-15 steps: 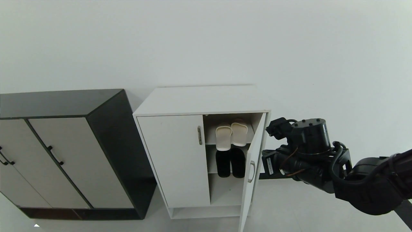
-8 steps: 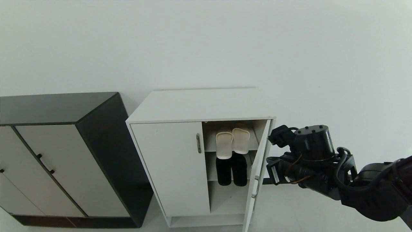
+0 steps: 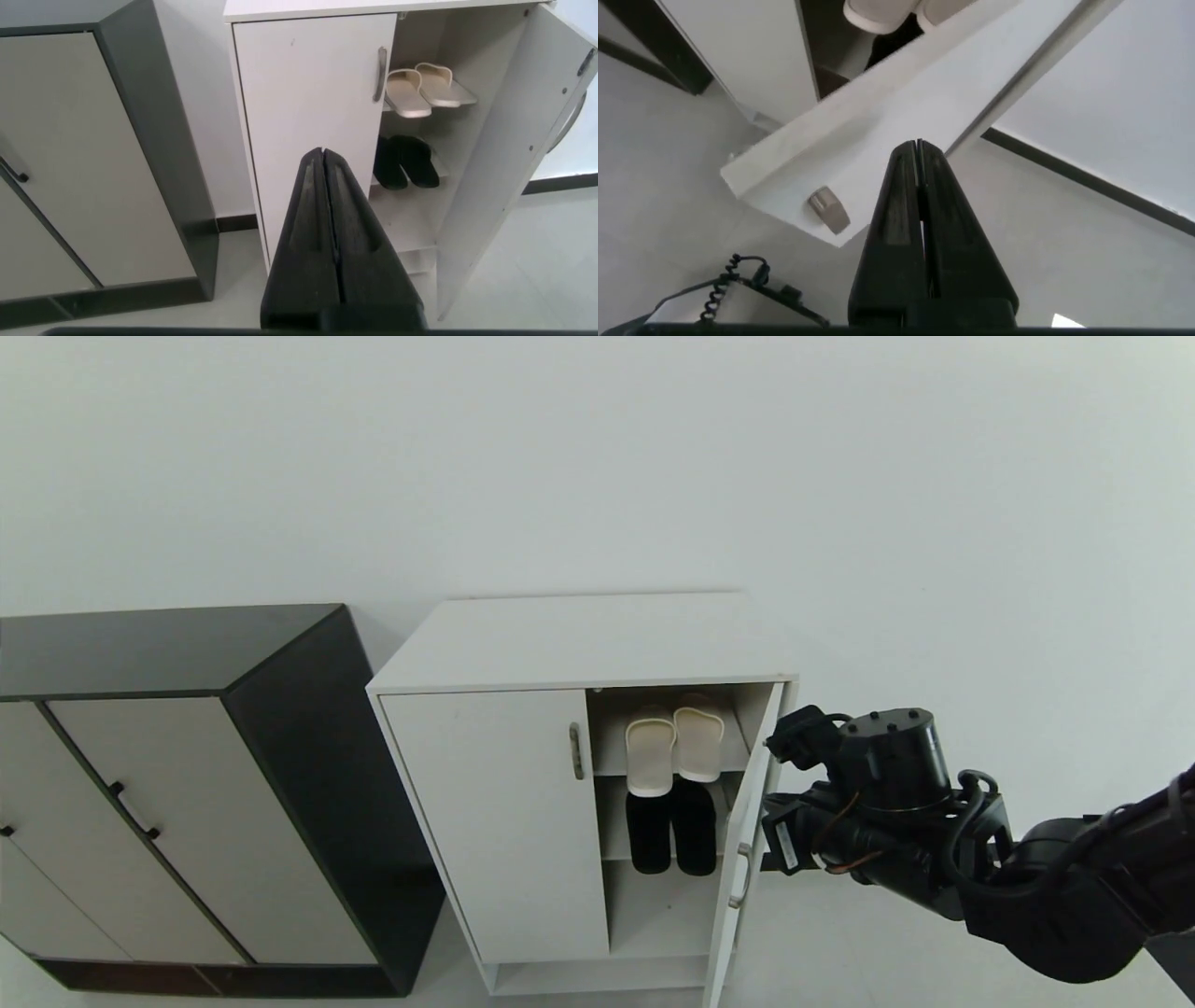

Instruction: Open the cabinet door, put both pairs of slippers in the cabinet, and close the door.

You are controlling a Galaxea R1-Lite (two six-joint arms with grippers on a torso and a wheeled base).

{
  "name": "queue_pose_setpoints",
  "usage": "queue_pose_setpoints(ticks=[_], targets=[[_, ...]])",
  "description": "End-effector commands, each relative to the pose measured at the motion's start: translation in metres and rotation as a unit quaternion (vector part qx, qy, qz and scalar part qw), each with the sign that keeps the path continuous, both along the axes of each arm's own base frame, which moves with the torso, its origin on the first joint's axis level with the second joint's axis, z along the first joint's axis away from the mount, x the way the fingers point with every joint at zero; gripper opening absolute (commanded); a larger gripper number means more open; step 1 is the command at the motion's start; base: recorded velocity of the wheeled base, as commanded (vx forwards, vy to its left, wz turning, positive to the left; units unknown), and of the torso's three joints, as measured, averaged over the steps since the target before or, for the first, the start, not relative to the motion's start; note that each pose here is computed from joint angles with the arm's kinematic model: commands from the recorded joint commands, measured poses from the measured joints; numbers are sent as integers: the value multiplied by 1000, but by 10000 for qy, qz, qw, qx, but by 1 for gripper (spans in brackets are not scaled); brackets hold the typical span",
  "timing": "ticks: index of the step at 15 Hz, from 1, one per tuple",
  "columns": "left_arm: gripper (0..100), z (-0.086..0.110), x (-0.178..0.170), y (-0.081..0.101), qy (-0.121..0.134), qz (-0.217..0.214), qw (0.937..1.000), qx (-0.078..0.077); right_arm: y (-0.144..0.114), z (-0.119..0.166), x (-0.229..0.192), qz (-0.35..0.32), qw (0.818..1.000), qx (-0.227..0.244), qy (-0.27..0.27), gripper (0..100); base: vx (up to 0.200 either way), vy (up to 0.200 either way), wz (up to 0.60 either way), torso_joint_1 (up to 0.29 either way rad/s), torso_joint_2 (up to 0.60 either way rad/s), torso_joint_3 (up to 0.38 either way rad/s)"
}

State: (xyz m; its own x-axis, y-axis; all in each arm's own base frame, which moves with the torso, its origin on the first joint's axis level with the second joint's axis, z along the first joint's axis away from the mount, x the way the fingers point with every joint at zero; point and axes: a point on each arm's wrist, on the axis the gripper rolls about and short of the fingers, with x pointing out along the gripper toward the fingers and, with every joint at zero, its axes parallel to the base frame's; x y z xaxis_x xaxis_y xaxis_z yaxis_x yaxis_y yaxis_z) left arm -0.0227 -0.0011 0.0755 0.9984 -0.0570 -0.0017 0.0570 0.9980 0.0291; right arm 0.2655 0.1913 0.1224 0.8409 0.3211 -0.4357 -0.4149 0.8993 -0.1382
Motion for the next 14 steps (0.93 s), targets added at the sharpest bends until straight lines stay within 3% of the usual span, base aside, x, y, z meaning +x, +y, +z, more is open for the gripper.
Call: queue_pose_setpoints(ticks=[1, 14], targets=[[0, 0, 0, 0, -1, 1, 10000, 0, 7, -17, 9, 5, 9999, -95, 107, 0, 0, 0, 0, 0, 0, 0], [0, 0, 0, 0, -1, 1, 10000, 0, 37, -52, 69, -148, 9998, 82, -111, 0, 0, 0, 0, 0, 0, 0]])
